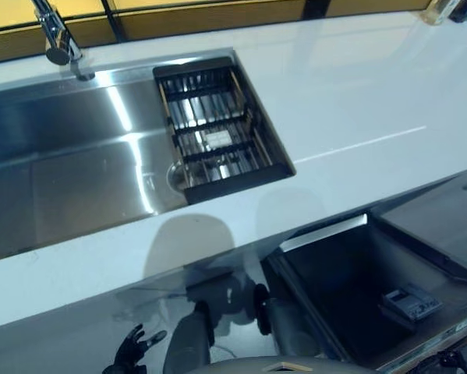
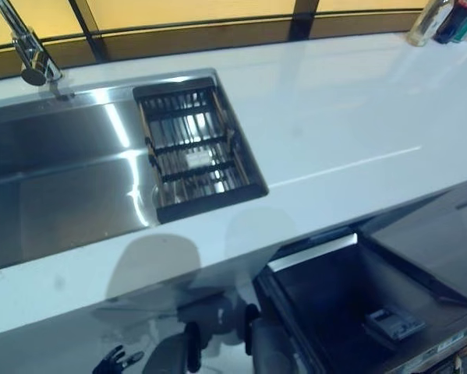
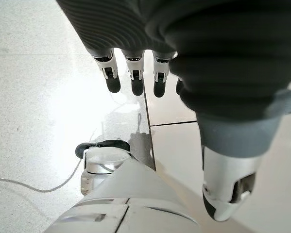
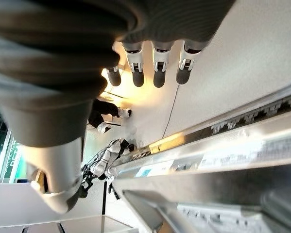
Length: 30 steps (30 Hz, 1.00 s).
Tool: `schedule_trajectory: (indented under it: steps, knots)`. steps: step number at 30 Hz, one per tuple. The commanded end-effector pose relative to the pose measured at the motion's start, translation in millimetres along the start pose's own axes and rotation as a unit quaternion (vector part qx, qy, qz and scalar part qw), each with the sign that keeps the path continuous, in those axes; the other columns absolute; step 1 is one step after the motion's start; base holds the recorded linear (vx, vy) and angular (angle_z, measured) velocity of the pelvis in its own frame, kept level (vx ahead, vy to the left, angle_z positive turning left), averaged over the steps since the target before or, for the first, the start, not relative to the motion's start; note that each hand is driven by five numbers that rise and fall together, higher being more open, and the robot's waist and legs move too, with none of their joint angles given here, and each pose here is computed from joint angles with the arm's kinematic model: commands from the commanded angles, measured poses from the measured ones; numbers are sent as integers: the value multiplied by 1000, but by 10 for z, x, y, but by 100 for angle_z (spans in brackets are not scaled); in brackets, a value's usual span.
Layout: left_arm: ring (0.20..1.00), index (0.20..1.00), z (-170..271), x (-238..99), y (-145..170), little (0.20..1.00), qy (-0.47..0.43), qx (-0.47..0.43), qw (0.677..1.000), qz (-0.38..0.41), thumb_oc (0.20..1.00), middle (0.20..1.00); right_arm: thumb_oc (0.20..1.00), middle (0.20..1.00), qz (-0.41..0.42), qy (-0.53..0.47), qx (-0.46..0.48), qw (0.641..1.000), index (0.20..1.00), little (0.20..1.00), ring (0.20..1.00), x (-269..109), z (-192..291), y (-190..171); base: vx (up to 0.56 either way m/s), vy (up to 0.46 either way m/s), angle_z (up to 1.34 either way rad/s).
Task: Pick up plates and place into dishwasher.
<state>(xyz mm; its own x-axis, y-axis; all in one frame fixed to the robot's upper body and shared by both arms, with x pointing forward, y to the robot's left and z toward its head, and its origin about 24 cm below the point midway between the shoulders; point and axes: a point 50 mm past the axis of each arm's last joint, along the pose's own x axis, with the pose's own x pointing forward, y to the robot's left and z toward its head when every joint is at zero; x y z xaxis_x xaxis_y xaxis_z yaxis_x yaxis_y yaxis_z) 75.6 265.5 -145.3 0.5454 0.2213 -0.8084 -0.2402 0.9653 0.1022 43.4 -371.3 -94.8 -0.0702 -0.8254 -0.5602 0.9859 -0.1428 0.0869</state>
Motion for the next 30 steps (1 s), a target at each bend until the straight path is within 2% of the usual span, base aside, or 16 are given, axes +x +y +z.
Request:
schedule_trajectory:
  steps: [1, 7, 13, 15, 24, 30]
  knots:
    - [1000, 1000, 44, -7, 49, 1000, -15, -7, 1000, 9, 1000, 1000, 1000, 1000, 8, -37, 34, 999, 1000, 1000, 1000, 72, 236, 25, -98, 60, -1]
    - [1000, 1000, 82, 14, 12, 1000, -24, -12, 1000, 12, 1000, 1000, 1000, 1000, 59, 37, 62, 996, 1000, 1000, 1000, 76, 91, 78, -57, 43, -5]
    - [1000, 1000, 77, 22, -38, 1000, -27, -5, 1000, 7, 1000, 1000, 1000, 1000, 54, 120, 139, 982, 1000, 1000, 1000, 89, -80, -24, -29, 17, -3]
    - [1000, 1000, 55, 22, -86, 1000, -25, 2, 1000, 2, 1000, 1000, 1000, 1000, 76, 147, 177, 970, 1000, 1000, 1000, 76, -129, 25, -17, 22, -4]
    - [1000, 1000, -40, -5, -172, 1000, -18, 16, 1000, -13, 1000, 1000, 1000, 1000, 130, 185, 196, 954, 1000, 1000, 1000, 23, -233, 121, 0, 15, -2]
    - [1000, 1000, -16, 11, -232, 1000, -21, 25, 999, -28, 1000, 1000, 1000, 1000, 202, 215, 213, 931, 1000, 1000, 1000, -68, -298, 390, -7, 7, -5]
